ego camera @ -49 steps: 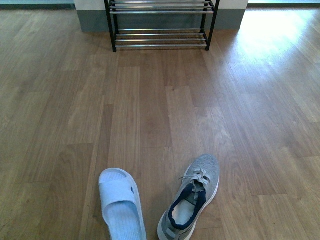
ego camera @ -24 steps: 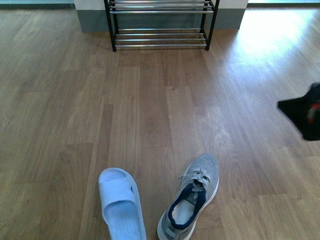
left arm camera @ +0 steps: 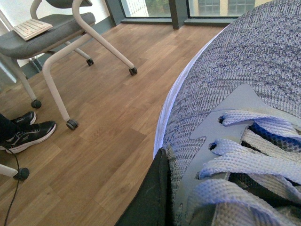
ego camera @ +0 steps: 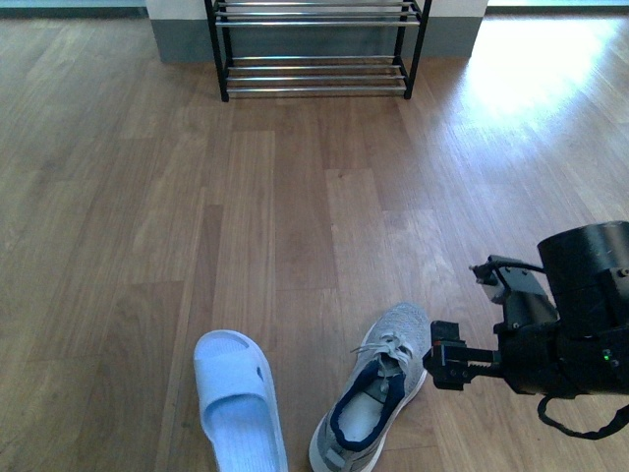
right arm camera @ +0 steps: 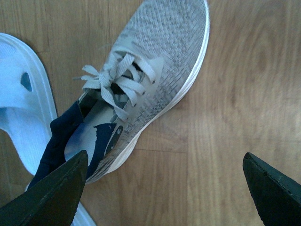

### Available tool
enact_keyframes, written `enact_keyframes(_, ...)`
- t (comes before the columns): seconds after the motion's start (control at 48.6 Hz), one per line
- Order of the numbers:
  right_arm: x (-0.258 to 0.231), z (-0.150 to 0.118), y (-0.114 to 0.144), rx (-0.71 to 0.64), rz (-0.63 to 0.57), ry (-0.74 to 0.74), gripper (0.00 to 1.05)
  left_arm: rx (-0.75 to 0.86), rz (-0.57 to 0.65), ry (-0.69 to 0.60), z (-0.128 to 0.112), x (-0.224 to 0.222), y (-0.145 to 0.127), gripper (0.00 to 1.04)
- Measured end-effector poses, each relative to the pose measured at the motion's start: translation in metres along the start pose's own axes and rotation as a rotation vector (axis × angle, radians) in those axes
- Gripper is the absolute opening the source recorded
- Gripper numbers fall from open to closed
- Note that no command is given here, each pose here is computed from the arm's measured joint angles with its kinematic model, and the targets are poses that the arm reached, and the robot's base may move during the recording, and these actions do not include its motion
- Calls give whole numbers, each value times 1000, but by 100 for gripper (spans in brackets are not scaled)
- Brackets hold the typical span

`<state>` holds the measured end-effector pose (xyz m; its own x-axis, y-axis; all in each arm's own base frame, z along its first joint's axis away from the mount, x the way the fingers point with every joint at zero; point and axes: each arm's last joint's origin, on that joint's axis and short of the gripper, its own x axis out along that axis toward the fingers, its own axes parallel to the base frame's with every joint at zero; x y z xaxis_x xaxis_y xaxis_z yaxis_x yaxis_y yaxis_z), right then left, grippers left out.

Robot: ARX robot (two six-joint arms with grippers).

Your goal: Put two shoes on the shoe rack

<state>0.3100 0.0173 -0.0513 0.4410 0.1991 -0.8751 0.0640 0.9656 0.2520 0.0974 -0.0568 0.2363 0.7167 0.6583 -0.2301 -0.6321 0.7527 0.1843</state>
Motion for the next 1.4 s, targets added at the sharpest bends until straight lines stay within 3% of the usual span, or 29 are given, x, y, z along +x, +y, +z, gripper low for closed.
enact_keyframes(0.494,54,-13,4,162,12,128,95,0,0,0,0,0,0,3)
enact_keyframes(0.946,45,-13,7,231,118,152,95,0,0,0,0,0,0,3)
enact_keyframes(1.317,90,-29,-3,223,15,178,95,0,0,0,0,0,0,3)
enact_keyframes(1.399,93,-29,-3,223,20,163,87,0,0,0,0,0,0,3)
